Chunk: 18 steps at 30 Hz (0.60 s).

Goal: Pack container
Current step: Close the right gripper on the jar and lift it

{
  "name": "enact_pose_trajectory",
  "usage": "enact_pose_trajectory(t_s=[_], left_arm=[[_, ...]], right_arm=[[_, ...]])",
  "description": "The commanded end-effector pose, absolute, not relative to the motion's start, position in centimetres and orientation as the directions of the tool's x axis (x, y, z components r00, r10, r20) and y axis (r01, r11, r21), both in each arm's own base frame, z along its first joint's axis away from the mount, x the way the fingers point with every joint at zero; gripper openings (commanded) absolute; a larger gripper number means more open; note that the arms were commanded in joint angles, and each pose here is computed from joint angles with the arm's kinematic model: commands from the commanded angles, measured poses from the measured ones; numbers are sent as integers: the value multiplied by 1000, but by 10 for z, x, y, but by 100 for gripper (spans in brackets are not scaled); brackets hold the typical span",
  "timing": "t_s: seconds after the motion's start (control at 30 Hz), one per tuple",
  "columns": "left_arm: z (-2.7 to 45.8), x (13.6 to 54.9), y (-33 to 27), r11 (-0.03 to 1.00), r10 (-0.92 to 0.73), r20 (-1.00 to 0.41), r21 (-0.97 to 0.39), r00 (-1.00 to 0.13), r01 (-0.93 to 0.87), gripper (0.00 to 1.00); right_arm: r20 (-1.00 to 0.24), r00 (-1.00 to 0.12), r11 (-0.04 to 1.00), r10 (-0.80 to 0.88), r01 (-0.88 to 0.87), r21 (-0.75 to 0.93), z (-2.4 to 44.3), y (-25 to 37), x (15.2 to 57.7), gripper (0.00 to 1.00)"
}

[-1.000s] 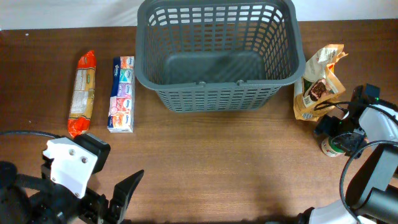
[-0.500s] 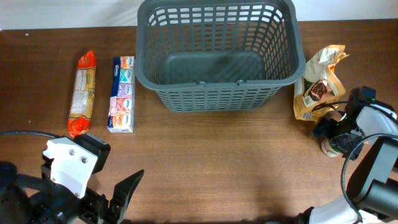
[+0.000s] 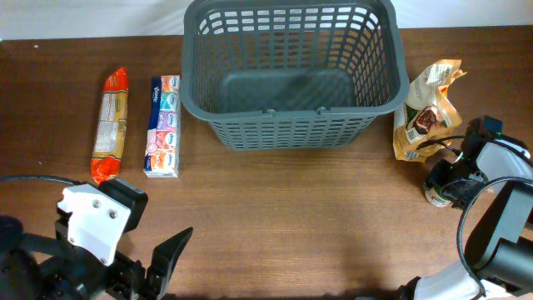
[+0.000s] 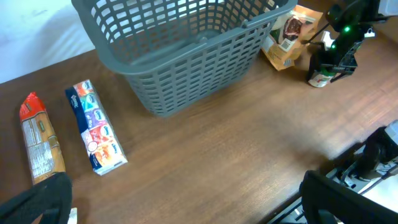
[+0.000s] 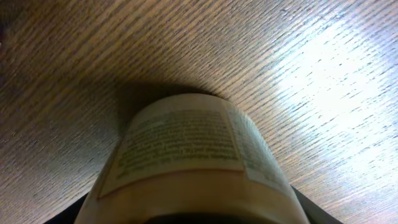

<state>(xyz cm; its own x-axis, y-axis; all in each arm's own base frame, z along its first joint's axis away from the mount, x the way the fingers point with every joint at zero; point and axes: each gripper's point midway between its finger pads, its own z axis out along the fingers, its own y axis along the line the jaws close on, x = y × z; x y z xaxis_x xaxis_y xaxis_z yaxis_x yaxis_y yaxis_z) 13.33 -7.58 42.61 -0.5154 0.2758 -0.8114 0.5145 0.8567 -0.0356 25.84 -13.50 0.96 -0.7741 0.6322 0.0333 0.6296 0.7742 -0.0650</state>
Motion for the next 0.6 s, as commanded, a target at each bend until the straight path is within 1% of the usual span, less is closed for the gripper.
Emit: enact_pose_trajectory(t_s=[0.0,0.1,0.17,0.3,0.43,0.47,0.5,0.53,0.57], left_arm=[[426,135,-75,857,283,-809,-27,-515,514,99],[426,135,-75,857,283,-809,-27,-515,514,99],[426,135,-75,857,283,-809,-27,-515,514,99],[426,135,-75,857,283,-809,-27,-515,514,99],[426,135,-75,857,283,-809,-27,-515,514,99],[426,135,-75,857,283,-809,-27,-515,514,99],[426,135,-75,857,283,-809,-28,-515,514,99],[426,135,-75,857,283,-809,-27,-515,514,99],[426,135,-75,857,283,-809,-27,-515,514,99]], right_arm=[[59,-772,773,633,626,-105,8,-135,252,4],[38,-768,766,639,631,-125,28,-143,258,4],[-4,-754,747,656,650,-141,53,-151,266,4],[-104,-741,733,663,671,-110,108,-160,284,4],[-232,-721,728,653,682,-69,176,-165,294,4],[-275,-710,727,648,684,-55,200,-165,295,4],[-296,-705,727,645,685,-48,211,-165,295,4],[-362,-683,726,635,688,-25,249,-163,291,4],[-396,-669,725,628,688,-12,268,-162,288,4]])
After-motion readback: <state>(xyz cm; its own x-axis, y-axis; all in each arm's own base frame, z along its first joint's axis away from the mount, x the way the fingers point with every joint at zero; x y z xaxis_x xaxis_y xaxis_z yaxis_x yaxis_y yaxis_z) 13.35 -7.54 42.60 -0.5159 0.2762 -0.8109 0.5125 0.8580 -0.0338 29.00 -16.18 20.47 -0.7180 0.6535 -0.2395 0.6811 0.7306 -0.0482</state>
